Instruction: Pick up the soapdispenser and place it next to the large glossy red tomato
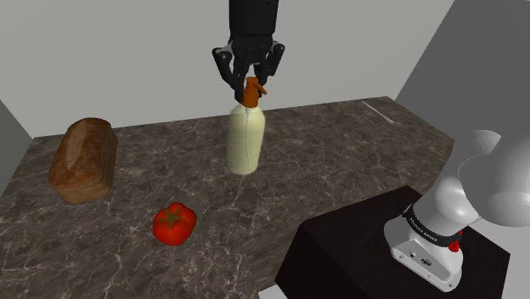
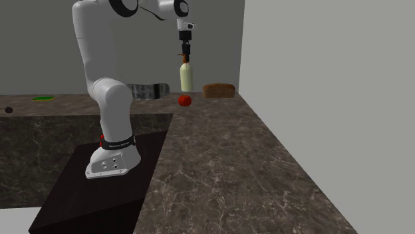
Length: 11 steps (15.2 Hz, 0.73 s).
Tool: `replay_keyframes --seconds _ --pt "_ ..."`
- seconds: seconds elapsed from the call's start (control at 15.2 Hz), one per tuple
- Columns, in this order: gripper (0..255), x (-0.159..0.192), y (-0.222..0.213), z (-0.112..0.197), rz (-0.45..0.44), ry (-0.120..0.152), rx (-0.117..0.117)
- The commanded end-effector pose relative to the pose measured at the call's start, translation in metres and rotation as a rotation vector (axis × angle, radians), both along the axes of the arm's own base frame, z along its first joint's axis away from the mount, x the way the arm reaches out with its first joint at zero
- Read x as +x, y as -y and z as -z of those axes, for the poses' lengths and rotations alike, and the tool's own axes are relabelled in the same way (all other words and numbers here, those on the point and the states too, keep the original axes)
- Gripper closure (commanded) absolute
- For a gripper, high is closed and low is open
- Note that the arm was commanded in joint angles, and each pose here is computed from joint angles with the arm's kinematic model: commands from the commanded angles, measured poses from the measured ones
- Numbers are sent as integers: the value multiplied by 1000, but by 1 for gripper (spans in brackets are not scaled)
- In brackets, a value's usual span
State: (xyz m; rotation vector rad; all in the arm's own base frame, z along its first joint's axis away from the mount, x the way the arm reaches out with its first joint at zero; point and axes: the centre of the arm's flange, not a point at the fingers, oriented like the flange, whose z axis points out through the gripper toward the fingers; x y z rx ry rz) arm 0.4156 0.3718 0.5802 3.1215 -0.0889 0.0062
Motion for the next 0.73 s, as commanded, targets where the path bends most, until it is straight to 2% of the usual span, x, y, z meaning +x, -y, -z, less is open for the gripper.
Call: replay_keyframes --seconds 0.0,0.66 --pt "255 0 0 11 0 1 1" --pt "255 0 0 63 0 1 1"
